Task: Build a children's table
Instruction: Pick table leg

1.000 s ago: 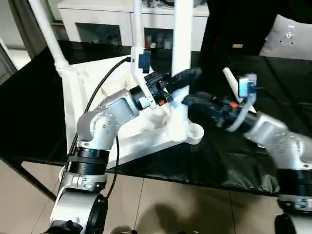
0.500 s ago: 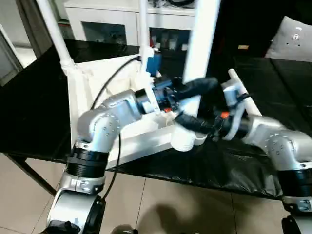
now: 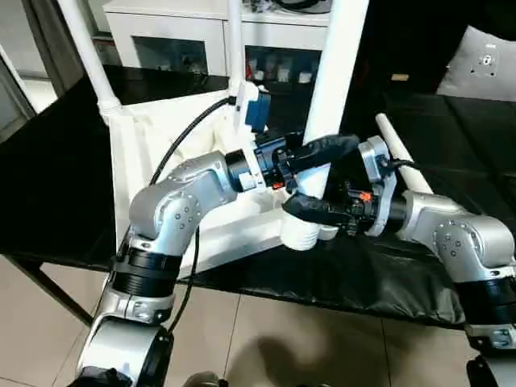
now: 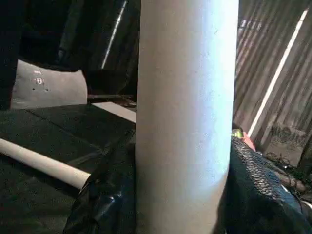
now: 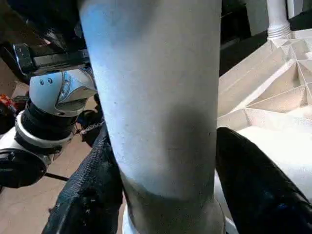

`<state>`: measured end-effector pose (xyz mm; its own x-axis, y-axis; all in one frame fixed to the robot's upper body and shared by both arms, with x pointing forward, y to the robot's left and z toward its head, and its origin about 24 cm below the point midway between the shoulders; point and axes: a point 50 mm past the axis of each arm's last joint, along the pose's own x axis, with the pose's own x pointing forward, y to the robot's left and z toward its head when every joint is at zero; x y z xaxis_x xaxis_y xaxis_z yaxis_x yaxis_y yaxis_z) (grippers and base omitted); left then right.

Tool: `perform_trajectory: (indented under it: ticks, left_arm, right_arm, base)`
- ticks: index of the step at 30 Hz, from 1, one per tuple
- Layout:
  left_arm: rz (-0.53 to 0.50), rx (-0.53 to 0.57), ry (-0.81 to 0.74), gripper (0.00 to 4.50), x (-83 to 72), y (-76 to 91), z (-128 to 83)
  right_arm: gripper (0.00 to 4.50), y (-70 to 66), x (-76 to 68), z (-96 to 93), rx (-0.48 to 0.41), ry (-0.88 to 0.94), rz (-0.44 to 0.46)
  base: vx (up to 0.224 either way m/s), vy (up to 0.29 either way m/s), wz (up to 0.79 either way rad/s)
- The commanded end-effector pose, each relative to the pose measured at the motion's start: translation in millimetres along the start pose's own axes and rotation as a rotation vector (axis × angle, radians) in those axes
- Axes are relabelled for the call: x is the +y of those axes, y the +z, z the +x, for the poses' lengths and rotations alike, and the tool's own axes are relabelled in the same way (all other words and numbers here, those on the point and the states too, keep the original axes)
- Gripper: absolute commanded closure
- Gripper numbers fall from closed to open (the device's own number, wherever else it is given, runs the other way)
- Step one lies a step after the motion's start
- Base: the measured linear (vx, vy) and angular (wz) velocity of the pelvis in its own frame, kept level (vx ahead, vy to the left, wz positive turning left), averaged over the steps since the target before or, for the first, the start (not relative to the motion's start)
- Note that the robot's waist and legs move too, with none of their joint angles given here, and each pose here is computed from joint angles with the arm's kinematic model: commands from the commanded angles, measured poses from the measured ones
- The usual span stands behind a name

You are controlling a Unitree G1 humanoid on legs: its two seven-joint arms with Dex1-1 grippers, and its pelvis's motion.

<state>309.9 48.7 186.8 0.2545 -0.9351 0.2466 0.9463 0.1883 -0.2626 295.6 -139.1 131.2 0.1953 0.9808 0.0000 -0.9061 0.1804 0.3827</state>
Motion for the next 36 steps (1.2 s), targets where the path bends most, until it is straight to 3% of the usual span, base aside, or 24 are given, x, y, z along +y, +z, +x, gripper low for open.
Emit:
perform_trajectory:
  ticks: [1,3,6,9,11,18,22,24,28,36]
  left_arm:
    - [0.013,-0.003,-0.014,2.62,-2.5,1.9,2.2]
    - [-0.009,-0.001,0.012,2.62,-0.8,0.8,2.3]
    - [-0.014,-0.019,0.035,1.92,1.2,1.6,2.2]
    - [0.0,-0.035,0.069,1.8,4.0,2.4,1.3]
    - [0.029,-0.05,0.085,1.51,4.5,3.5,-0.2]
    - [0.134,-0.126,0.239,1.12,10.7,9.9,-2.4]
    - [0.162,-0.181,0.347,1.12,14.4,12.4,-0.9]
    - [0.179,-0.179,0.406,1.46,16.8,8.0,0.9]
    - [0.179,-0.133,0.416,1.51,15.1,-5.1,7.1]
    - [0.174,-0.139,0.432,2.28,14.9,-7.7,11.1]
  right_arm:
    - [2.1,-1.0,-3.4,-2.4,0.003,-0.039,-0.008]
    - [2.31,-1.0,-4.4,-2.4,-0.004,-0.051,-0.013]
    - [2.47,-1.0,-6.0,-1.7,-0.017,-0.073,-0.02]
    - [2.54,-0.9,-9.0,0.0,-0.039,-0.112,-0.037]
    - [2.55,-1.4,-11.8,1.1,-0.051,-0.149,-0.047]
    - [2.57,-1.0,-17.4,6.4,-0.081,-0.245,-0.1]
    - [2.57,-2.6,-22.6,9.3,-0.085,-0.307,-0.116]
    - [2.57,-3.8,-24.6,11.2,-0.086,-0.331,-0.122]
    - [2.57,-4.3,-24.2,13.8,-0.093,-0.329,-0.124]
    - [2.57,-4.5,-26.2,13.9,-0.093,-0.349,-0.139]
  base:
    - [0.0,0.0,0.0]
    - [0.0,0.0,0.0]
    - [0.0,0.0,0.0]
    - [0.0,0.0,0.0]
    - [0.0,0.0,0.0]
    - [0.0,0.0,0.0]
    - [0.0,0.0,0.0]
    - [0.0,0.0,0.0]
    - [0.0,0.0,0.0]
    - [0.0,0.0,0.0]
